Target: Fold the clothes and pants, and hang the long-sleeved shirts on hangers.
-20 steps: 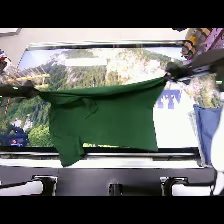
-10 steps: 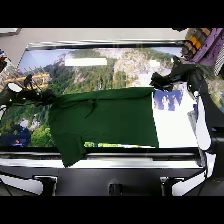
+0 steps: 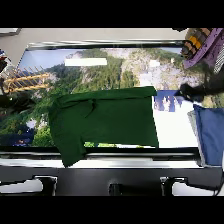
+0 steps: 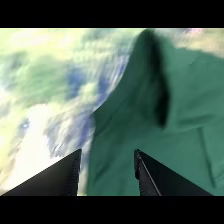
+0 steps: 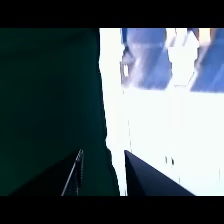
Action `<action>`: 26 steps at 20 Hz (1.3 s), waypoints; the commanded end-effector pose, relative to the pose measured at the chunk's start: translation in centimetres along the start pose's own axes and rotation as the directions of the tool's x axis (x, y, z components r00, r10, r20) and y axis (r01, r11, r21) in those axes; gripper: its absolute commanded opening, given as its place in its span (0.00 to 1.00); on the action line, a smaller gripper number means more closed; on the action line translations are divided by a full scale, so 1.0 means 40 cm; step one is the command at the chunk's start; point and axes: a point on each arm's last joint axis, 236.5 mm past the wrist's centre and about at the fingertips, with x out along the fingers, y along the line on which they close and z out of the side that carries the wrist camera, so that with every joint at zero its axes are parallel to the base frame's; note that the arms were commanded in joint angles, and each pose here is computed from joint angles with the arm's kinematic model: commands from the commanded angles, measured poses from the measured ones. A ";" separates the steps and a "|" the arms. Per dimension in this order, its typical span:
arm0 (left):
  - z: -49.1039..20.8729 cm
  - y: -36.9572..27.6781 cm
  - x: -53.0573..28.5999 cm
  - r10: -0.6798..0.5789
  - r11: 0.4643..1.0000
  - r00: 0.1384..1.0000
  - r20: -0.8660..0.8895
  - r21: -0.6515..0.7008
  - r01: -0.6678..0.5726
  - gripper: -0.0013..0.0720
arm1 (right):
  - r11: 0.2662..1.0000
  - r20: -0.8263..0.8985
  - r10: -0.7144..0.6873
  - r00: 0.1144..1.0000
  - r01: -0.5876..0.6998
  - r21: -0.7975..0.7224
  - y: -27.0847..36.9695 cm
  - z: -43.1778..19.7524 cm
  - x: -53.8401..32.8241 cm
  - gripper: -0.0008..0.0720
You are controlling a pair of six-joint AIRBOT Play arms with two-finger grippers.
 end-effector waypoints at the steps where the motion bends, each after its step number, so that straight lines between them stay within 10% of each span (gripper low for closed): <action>1: -0.126 0.070 0.007 0.005 0.996 0.997 -0.078 -0.091 -0.012 0.55 | 0.993 -0.147 0.018 0.989 -0.001 0.116 -0.066 -0.255 0.024 0.45; 9: -0.305 0.071 0.056 -0.022 0.988 0.980 -0.200 -0.152 -0.009 0.55 | 0.970 -0.254 0.085 0.963 -0.021 0.244 -0.067 -0.547 0.166 0.45; 26: -0.290 0.062 0.039 -0.019 0.990 0.986 -0.166 -0.141 -0.004 0.55 | 0.955 -0.206 0.128 0.970 -0.065 0.288 -0.063 -0.583 0.230 0.53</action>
